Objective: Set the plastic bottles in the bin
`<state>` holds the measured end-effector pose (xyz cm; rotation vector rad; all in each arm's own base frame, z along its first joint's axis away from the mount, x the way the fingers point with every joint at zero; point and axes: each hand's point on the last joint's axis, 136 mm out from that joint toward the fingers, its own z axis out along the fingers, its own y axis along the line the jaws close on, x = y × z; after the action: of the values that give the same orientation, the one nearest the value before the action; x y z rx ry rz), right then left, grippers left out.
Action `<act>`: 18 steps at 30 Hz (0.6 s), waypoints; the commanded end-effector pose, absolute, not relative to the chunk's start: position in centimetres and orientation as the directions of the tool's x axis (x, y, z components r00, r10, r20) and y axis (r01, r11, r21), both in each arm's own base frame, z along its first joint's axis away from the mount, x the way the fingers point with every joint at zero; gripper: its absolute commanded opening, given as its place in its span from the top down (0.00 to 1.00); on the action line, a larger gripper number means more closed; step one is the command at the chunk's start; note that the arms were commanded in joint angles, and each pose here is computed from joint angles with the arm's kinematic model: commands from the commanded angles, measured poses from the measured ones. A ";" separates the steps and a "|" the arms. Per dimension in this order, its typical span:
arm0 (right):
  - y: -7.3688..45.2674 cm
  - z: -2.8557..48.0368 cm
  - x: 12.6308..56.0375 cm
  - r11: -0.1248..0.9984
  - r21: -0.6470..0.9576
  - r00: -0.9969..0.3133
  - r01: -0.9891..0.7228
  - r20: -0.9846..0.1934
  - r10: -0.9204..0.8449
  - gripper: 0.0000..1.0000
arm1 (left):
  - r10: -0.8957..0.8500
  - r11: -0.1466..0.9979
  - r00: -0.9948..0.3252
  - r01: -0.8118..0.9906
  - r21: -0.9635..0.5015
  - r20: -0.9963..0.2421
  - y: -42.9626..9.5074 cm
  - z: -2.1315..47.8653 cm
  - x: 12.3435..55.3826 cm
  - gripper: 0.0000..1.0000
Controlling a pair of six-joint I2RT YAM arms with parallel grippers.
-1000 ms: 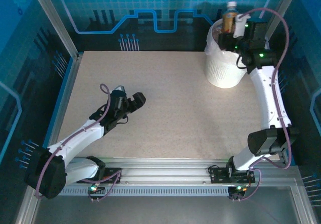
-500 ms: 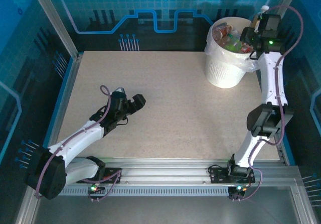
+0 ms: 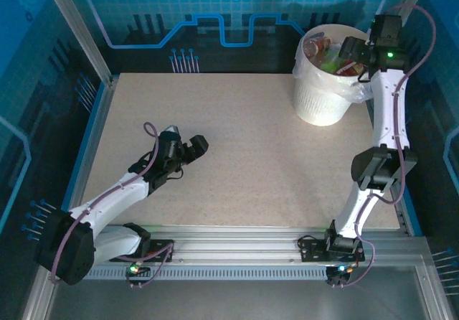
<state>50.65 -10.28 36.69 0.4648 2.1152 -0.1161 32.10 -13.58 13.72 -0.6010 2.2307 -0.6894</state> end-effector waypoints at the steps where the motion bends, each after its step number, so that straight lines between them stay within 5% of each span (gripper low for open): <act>1: -9.0 39.8 47.8 0.930 0.131 -0.459 0.343 -0.841 0.287 0.00 | -0.585 0.771 -0.614 -0.218 -0.598 -0.530 -12.5 14.6 32.1 0.01; 12: -6.2 40.3 39.4 0.952 0.190 -0.323 0.239 -0.909 0.262 0.00 | -0.454 0.877 -0.454 -0.382 -0.293 -0.767 -4.5 18.4 31.6 0.01; 18: -5.3 31.7 35.6 0.965 0.158 -0.365 0.209 -0.903 0.227 0.00 | -0.299 0.854 -0.367 -0.514 -0.075 -0.881 1.9 20.3 31.1 0.01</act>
<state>35.16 -5.73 33.22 0.3631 1.9998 0.0131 31.84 -2.28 19.05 -0.6184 2.0298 -0.0211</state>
